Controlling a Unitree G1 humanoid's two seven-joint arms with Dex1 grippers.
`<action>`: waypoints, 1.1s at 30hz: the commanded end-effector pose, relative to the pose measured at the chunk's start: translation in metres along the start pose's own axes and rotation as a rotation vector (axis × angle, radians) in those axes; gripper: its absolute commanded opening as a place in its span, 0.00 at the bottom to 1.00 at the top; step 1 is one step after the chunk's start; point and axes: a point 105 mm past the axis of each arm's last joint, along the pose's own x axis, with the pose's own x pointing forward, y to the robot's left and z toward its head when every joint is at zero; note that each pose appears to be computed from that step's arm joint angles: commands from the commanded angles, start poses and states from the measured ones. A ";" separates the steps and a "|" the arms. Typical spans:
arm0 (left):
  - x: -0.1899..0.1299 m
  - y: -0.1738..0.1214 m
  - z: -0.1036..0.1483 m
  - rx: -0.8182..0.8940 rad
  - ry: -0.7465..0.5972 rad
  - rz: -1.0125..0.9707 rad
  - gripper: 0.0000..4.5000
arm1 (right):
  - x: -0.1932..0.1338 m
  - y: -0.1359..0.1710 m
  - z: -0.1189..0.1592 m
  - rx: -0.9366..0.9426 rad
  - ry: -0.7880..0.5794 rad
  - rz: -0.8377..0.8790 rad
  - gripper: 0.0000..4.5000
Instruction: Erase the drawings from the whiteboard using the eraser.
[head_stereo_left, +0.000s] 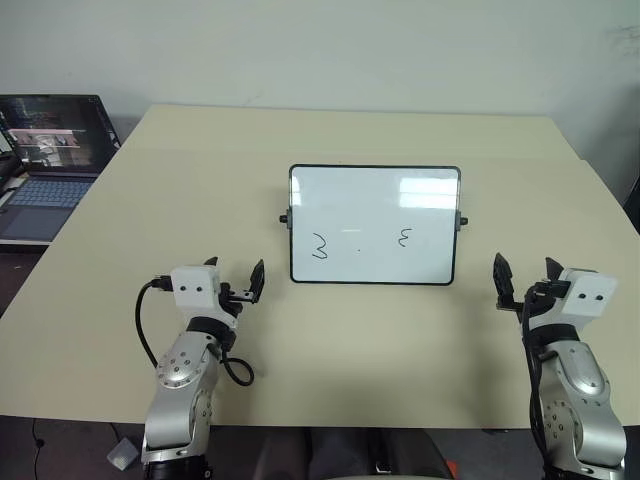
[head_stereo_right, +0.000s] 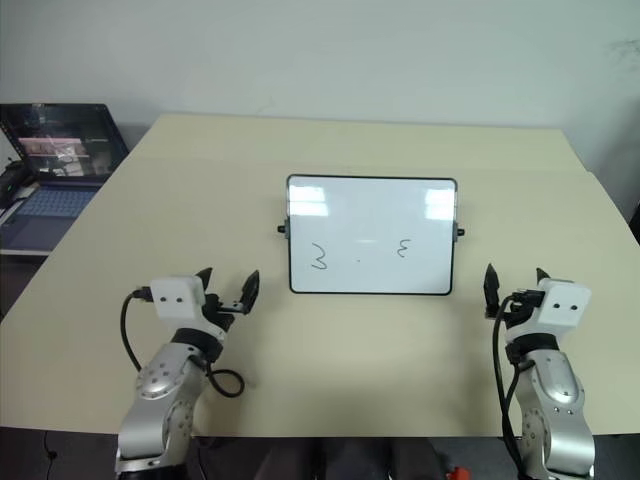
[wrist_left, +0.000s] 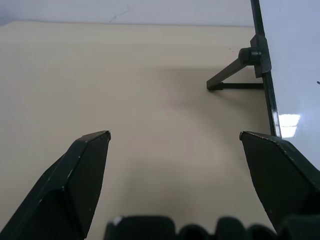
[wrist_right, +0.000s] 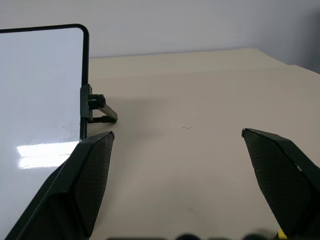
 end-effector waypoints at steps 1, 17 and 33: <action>-0.001 0.001 0.008 0.011 -0.041 -0.003 1.00 | 0.000 0.001 0.010 -0.010 -0.045 0.009 0.99; 0.018 0.017 0.026 -0.013 -0.093 -0.019 1.00 | 0.005 -0.003 0.017 -0.014 -0.055 -0.001 0.99; 0.042 0.011 0.094 -0.075 -0.153 -0.369 1.00 | 0.024 -0.014 0.036 -0.008 -0.070 -0.001 0.99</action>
